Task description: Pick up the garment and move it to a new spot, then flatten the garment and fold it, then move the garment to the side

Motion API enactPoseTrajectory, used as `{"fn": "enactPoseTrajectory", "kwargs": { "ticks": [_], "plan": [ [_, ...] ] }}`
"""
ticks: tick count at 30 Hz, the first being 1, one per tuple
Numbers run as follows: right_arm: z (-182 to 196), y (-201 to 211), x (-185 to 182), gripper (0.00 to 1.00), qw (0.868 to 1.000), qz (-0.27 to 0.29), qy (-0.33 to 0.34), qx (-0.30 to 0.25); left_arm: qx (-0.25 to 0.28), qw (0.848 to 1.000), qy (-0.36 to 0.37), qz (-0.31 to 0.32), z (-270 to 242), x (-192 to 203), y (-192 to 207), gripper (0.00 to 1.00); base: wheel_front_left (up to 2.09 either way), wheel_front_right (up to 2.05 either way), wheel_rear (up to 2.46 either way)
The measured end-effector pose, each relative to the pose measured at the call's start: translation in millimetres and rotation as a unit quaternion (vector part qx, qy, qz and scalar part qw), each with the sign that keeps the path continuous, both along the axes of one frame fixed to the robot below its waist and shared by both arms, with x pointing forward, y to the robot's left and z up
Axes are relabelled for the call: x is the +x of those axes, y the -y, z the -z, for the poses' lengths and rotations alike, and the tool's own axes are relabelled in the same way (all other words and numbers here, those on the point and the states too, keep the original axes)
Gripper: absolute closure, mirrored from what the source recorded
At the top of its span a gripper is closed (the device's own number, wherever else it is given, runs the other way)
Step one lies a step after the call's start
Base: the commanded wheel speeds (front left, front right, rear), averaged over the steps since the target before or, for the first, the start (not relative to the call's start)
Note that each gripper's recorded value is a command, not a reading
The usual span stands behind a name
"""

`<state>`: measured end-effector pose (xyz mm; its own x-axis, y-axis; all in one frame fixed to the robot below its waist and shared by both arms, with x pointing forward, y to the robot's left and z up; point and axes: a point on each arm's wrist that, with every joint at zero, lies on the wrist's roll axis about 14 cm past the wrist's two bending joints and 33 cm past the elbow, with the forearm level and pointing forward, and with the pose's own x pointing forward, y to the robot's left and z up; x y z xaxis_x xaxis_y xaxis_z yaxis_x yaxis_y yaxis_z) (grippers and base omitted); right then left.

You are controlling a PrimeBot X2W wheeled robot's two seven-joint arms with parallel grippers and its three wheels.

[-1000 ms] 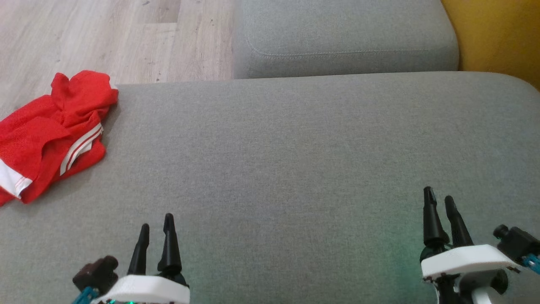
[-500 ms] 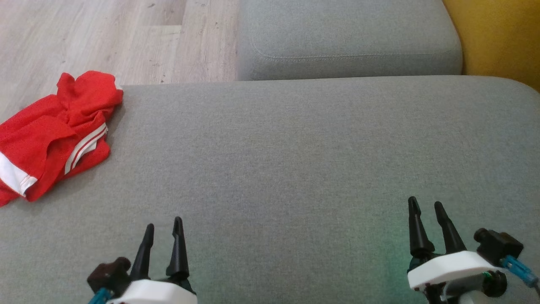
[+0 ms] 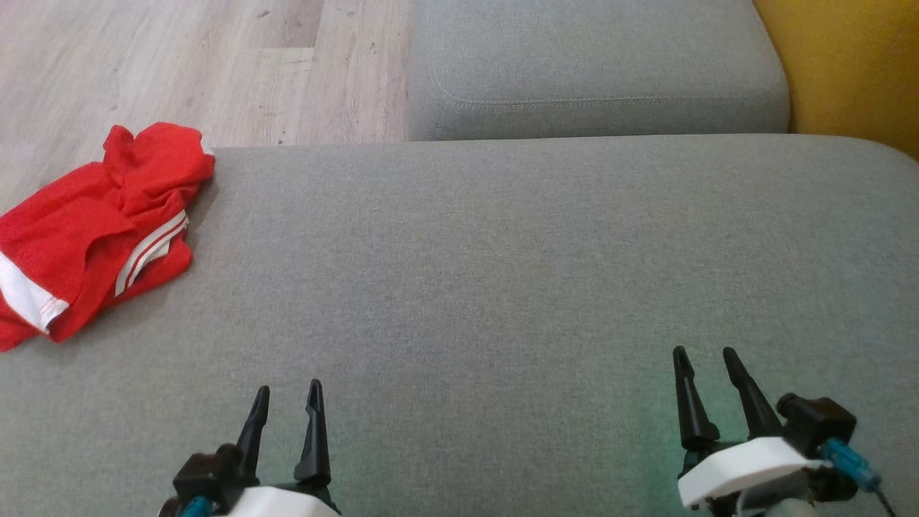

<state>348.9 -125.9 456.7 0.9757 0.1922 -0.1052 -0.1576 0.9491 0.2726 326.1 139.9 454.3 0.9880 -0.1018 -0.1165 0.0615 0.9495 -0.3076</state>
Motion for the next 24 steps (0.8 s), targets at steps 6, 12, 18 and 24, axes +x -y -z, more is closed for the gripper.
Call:
{"fn": "enactPoseTrajectory", "kwargs": {
  "ticks": [6, 12, 18, 24],
  "plan": [
    [1, -5, -2, 0.00, 0.999, -0.015, 0.010, -0.036, 0.029, 1.000, 0.011, 0.002, -2, -1, -1, 0.00, 0.00, 0.00, 0.00],
    [-1, -8, -3, 0.00, 0.997, -0.029, 0.023, -0.071, 0.056, 0.998, 0.020, 0.012, -3, -3, 2, 0.00, 0.00, 0.00, 0.00],
    [-5, -13, -4, 0.00, 0.992, -0.044, 0.042, -0.109, 0.091, 0.995, 0.016, 0.024, 6, -12, 5, 0.00, 0.00, 0.00, 0.00],
    [-6, -14, -5, 0.00, 0.990, -0.047, 0.049, -0.120, 0.101, 0.994, 0.018, 0.029, 7, -13, 6, 0.00, 0.00, 0.00, 0.00]
  ]
}}
